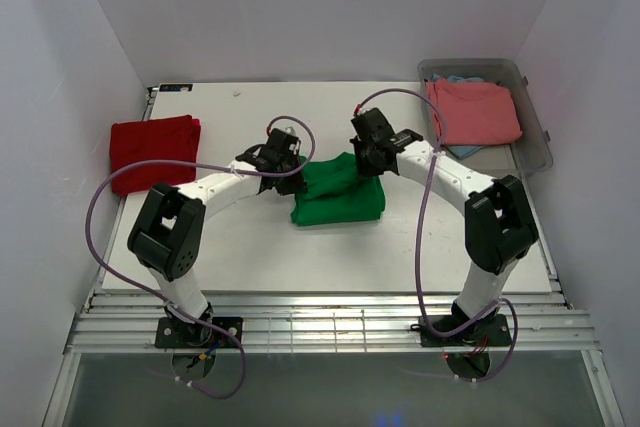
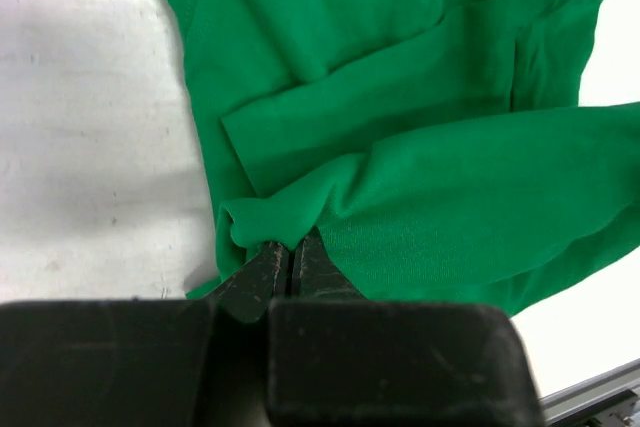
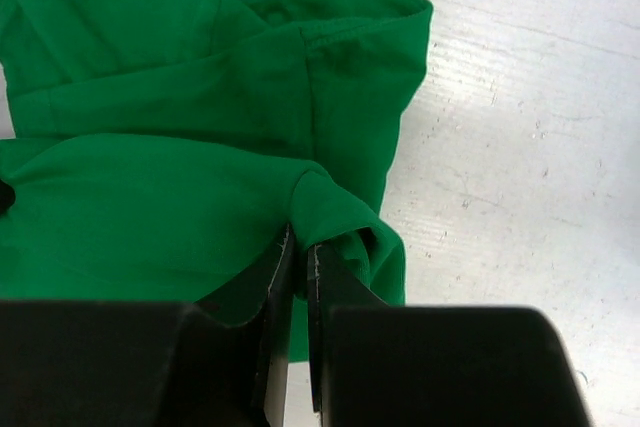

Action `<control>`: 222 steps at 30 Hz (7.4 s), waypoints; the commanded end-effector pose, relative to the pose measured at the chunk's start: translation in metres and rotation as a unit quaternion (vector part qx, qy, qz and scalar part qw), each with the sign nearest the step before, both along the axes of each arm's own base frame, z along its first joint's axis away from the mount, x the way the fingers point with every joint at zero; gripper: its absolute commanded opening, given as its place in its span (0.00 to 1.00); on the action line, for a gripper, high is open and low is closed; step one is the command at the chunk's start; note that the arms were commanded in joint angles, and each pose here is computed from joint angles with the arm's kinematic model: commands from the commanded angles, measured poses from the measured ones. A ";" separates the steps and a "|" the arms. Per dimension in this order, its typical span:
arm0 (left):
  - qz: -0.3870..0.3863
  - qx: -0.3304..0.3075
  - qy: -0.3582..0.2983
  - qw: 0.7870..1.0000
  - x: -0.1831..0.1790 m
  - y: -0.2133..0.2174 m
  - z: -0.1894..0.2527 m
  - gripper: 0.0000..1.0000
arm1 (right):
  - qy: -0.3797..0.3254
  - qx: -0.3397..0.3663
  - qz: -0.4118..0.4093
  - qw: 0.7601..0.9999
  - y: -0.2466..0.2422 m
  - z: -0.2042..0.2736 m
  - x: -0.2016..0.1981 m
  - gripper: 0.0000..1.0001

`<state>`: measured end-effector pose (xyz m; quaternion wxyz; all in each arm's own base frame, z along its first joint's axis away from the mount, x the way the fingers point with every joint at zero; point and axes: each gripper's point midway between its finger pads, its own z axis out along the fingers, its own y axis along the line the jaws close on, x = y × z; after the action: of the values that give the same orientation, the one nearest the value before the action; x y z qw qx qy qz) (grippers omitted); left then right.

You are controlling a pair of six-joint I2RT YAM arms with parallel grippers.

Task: Fold and stack the t-shirts
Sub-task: Fold the tshirt, then neatly place the folded tshirt to the corner

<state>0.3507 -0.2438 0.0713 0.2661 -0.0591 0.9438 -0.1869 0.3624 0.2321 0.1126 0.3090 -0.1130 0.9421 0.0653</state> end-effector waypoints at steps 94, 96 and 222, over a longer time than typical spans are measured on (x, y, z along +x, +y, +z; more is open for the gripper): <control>-0.075 -0.132 0.033 0.988 -0.030 -0.075 -0.066 0.00 | 0.002 0.235 0.038 0.971 0.062 -0.038 0.165 0.08; -0.078 -0.133 0.026 0.988 -0.029 -0.076 -0.063 0.00 | -0.019 0.241 0.038 0.970 0.057 -0.019 0.176 0.08; 0.099 0.219 -0.093 0.966 0.140 0.294 0.133 0.00 | 0.065 0.144 0.107 0.982 0.004 -0.016 -0.071 0.45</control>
<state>0.4857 0.0222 0.1474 0.3226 -0.0589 0.9439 0.0391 0.2917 0.2302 0.0810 0.2309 -0.1527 0.9363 0.2163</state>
